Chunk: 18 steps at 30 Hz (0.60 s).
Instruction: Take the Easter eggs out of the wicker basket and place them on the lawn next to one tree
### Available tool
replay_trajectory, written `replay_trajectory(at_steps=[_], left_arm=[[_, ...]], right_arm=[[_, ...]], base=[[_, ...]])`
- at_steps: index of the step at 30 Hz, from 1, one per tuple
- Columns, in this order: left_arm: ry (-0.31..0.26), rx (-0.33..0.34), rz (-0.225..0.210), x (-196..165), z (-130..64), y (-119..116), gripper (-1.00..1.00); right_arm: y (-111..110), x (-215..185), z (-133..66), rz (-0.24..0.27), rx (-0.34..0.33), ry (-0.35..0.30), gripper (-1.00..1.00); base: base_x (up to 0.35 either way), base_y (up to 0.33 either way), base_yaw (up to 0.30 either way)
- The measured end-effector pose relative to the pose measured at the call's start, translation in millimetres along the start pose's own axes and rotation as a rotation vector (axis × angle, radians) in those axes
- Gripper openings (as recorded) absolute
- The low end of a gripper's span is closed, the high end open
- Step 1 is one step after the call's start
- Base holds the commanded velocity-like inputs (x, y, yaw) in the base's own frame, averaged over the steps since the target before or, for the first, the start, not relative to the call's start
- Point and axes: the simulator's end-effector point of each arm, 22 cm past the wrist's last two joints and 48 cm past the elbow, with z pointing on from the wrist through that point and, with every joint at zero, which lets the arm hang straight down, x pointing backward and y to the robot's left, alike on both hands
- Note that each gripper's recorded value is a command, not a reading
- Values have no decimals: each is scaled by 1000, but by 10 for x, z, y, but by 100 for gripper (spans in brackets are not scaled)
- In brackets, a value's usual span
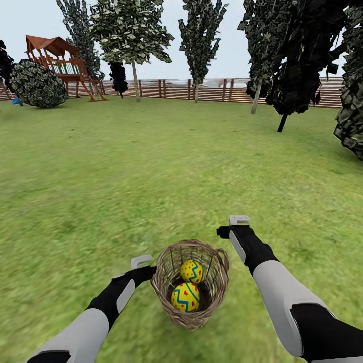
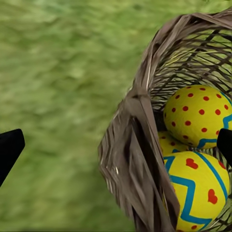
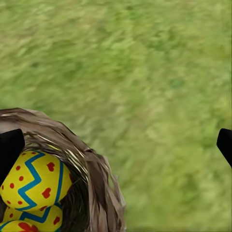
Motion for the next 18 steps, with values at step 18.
replay_trajectory(at_steps=[18], left_arm=[[1, 9, -10, 295, 222, 52, 100]], right_arm=[[17, 314, 204, 0, -1, 0, 100]], base=[[0, 0, 0]])
